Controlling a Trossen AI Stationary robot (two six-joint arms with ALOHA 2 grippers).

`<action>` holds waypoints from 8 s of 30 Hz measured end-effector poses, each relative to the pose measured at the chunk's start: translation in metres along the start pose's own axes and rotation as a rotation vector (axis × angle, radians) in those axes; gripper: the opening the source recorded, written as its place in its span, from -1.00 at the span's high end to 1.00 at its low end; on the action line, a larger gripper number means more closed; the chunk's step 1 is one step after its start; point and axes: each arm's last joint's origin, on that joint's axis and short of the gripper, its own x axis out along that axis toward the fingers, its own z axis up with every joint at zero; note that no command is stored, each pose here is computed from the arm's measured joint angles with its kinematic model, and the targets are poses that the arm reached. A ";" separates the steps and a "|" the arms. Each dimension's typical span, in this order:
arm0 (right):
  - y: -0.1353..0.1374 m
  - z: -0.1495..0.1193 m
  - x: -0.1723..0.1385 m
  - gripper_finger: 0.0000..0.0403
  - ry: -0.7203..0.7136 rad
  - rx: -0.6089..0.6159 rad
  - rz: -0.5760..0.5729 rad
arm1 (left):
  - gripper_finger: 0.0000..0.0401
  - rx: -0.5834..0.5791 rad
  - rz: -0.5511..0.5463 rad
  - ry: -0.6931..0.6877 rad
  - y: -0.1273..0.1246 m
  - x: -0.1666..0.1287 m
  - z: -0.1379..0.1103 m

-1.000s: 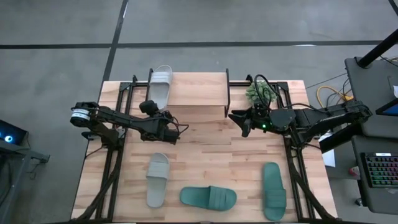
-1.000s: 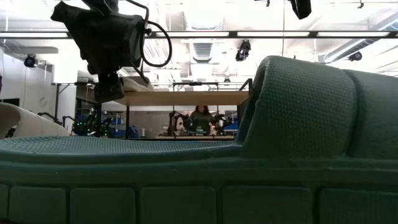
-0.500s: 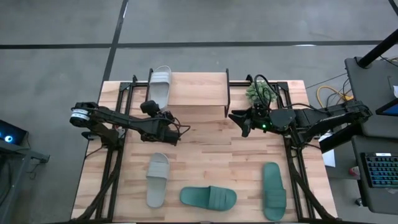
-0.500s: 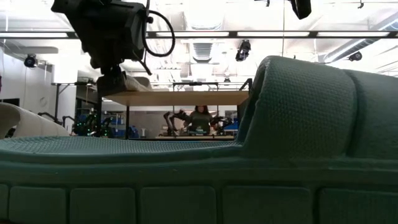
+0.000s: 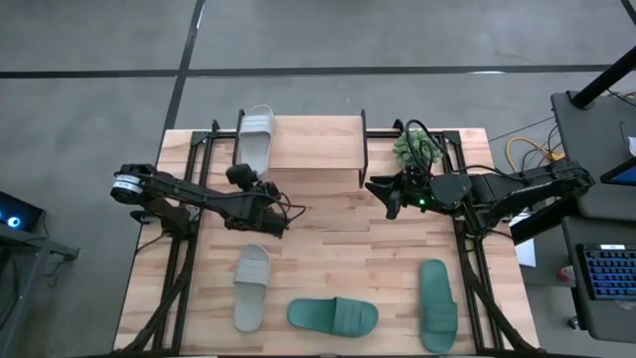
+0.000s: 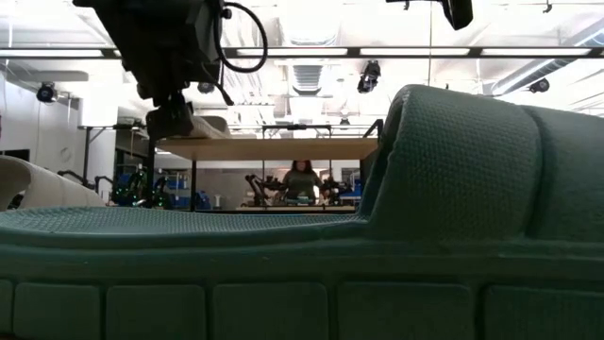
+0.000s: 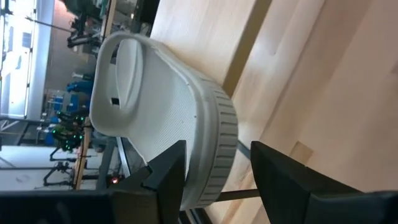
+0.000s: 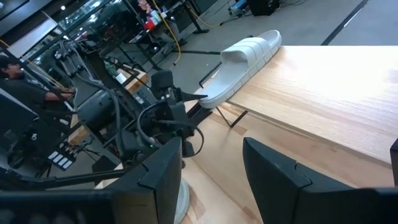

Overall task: Pick and place slides into the shelf
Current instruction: Put the right gray slipper on the shelf, then put the gray slipper on the shelf

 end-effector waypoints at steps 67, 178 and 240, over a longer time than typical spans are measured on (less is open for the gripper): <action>0.002 -0.002 0.000 0.20 0.056 -0.012 0.061 | 0.19 -0.132 -0.572 -0.304 0.091 -0.144 0.051; 0.024 -0.038 0.045 0.20 0.178 0.061 0.216 | 0.19 0.208 -0.788 -0.175 -0.072 -0.190 -0.113; 0.024 -0.037 0.045 0.20 0.170 0.090 0.208 | 0.21 0.122 -0.677 -0.225 -0.099 -0.137 -0.114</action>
